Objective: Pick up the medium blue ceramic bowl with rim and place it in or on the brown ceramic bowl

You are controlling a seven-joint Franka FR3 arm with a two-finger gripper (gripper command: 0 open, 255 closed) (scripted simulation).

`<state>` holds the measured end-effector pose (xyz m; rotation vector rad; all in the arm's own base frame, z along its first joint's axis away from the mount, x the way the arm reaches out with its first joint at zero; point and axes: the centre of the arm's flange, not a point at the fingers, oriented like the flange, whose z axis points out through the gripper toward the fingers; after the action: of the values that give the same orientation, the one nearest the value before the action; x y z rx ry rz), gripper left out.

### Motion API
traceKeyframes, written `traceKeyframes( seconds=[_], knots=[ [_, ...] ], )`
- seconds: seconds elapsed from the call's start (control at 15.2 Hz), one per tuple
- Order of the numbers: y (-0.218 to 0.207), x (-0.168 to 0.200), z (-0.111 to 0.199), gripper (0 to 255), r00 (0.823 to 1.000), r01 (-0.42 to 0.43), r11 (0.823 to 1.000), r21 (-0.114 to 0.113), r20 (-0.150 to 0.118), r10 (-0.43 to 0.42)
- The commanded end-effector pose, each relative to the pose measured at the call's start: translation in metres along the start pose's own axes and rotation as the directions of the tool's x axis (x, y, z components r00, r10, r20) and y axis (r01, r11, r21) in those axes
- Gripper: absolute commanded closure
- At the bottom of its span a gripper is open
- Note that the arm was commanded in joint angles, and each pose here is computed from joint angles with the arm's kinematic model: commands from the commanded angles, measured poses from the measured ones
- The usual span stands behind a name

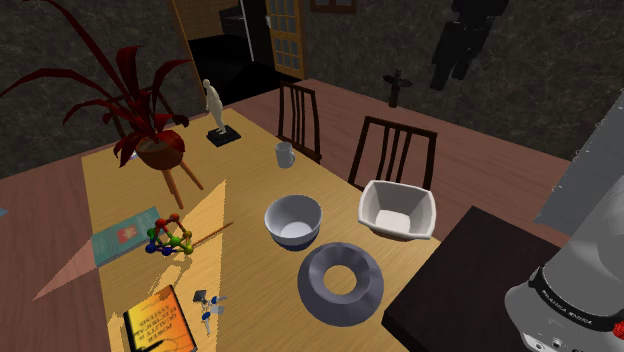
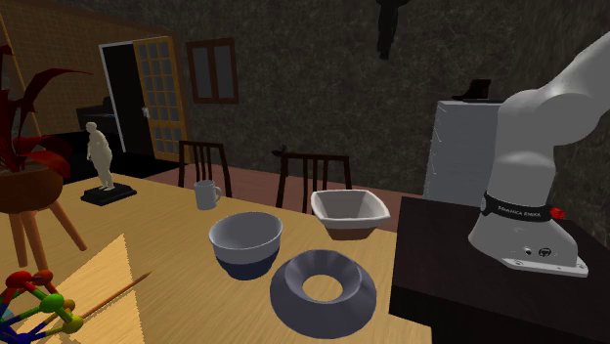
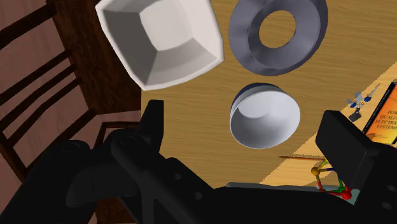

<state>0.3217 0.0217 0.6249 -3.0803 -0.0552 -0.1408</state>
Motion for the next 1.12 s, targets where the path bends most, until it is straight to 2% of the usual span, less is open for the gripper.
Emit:
traceKeyframes(
  seconds=[0.0,1.06],
  knots=[
    [0.0,0.0,0.0,0,1.0,0.0,1.0,0.0,0.0,0.0],
    [-0.013,0.103,0.184,0,1.0,-0.018,0.998,0.065,0.009,0.017]
  ],
)
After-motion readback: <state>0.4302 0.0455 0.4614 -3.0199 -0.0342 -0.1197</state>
